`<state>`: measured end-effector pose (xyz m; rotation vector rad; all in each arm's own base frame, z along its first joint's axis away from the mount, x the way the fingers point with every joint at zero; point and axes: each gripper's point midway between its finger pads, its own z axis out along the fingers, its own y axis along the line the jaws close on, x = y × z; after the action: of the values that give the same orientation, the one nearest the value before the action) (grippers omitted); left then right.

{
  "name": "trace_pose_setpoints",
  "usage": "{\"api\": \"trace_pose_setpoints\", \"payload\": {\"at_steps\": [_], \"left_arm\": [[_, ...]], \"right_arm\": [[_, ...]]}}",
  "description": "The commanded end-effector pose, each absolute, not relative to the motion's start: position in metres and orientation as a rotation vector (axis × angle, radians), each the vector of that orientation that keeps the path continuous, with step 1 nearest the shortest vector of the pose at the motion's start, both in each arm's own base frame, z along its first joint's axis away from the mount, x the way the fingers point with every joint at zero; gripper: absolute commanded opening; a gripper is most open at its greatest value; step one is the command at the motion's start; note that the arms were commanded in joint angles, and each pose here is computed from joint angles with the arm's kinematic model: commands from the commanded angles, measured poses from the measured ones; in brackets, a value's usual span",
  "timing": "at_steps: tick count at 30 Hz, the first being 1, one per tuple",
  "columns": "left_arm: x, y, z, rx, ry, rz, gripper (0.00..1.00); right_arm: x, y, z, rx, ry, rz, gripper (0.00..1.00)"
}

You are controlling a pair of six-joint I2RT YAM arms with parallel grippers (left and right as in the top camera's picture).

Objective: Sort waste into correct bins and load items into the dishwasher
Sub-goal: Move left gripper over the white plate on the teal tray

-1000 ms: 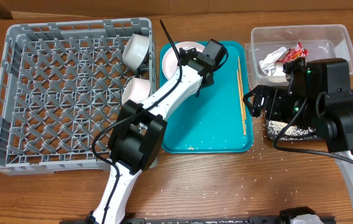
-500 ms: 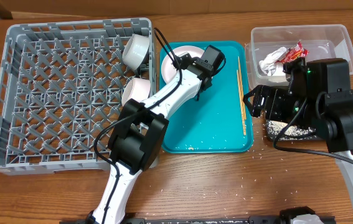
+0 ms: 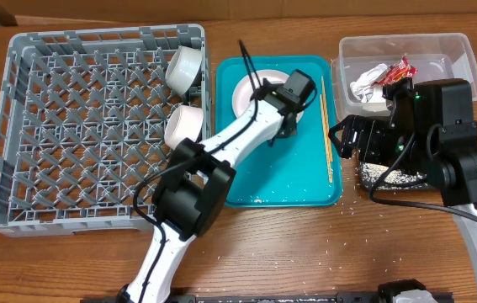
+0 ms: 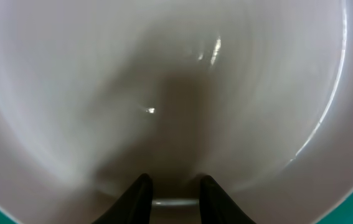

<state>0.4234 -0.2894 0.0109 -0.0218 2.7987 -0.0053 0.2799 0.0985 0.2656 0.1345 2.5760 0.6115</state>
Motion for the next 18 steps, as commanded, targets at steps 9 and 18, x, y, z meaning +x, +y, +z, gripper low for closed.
{"api": "trace_pose_setpoints", "payload": {"at_steps": [9,18], "left_arm": [[0.394,-0.335,0.006,0.284,2.833,-0.100,0.43],[0.434,-0.284,0.069,0.009,2.858,-0.078,0.45]], "right_arm": [[0.282,0.098,0.272,0.126,2.554,0.608,1.00],[0.282,0.098,0.272,0.127,2.554,0.608,1.00]]}}
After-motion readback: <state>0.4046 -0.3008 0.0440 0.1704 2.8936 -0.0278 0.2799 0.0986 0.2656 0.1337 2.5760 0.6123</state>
